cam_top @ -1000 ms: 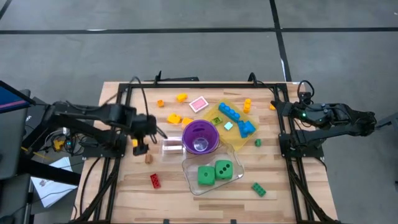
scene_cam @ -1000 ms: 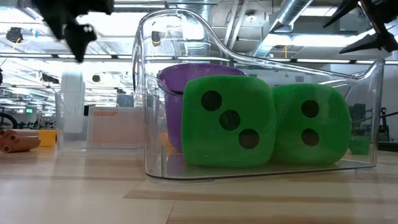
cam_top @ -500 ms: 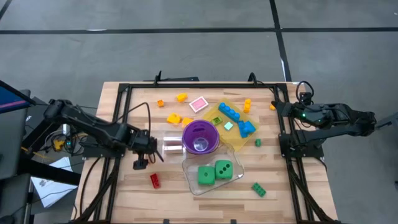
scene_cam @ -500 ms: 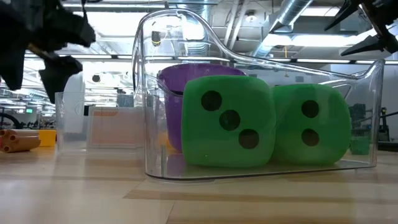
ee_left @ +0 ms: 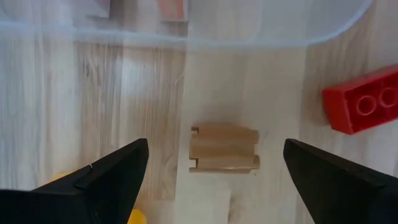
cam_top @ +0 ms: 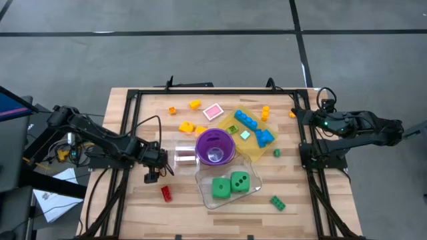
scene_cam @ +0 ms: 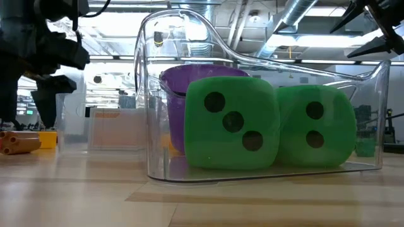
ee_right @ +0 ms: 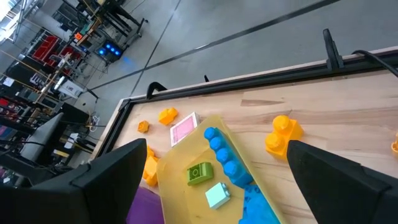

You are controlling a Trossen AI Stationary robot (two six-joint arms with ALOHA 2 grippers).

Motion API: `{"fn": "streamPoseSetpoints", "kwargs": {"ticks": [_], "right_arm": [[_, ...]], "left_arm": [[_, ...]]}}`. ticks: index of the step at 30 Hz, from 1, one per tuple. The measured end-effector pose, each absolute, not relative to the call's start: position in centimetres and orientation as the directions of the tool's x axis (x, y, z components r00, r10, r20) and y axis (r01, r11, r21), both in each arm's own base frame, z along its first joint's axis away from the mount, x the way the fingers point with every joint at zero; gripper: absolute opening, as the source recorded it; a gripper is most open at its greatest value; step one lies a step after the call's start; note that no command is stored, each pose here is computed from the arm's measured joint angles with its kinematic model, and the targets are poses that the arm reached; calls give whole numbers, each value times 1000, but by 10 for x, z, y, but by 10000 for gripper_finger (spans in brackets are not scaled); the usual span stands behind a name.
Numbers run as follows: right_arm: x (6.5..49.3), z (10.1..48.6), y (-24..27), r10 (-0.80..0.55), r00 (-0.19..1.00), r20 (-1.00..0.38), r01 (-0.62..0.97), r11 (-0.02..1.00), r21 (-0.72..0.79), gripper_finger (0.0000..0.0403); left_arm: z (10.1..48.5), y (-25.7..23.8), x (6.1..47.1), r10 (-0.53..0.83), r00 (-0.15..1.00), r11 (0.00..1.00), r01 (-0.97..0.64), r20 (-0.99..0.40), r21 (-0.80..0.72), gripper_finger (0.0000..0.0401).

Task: Pick & Place Toys
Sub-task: Put the small brown game piece into the yellow bin

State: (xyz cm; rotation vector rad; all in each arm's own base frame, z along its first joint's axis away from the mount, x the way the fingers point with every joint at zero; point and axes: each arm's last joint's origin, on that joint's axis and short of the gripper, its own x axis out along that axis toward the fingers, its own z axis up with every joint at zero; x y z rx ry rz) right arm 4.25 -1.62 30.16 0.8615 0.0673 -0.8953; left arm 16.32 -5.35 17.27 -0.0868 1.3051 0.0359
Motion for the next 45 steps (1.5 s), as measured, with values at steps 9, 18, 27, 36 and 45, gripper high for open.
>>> {"fn": "streamPoseSetpoints", "kwargs": {"ticks": [9, 18, 27, 36, 45], "right_arm": [[42, 302, -16, -663, 641, -386, 709, 321, 627, 379], [42, 302, -17, -675, 633, -379, 713, 317, 625, 379], [42, 302, -17, -675, 633, -379, 713, 317, 625, 379], [42, 302, -17, -675, 633, -379, 713, 319, 624, 379], [42, 302, -17, -675, 633, -379, 714, 320, 623, 379]], "left_arm": [[156, -53, 162, -19, 241, 996, -75, -970, -38, 366], [142, -54, 166, 7, 164, 997, -77, -986, -5, 348], [140, -55, 168, 4, 167, 997, -77, -986, -8, 313], [141, -56, 169, -23, 175, 997, -73, -984, -36, 250], [141, -59, 168, -110, 148, 980, -147, -983, -132, 189]]}}
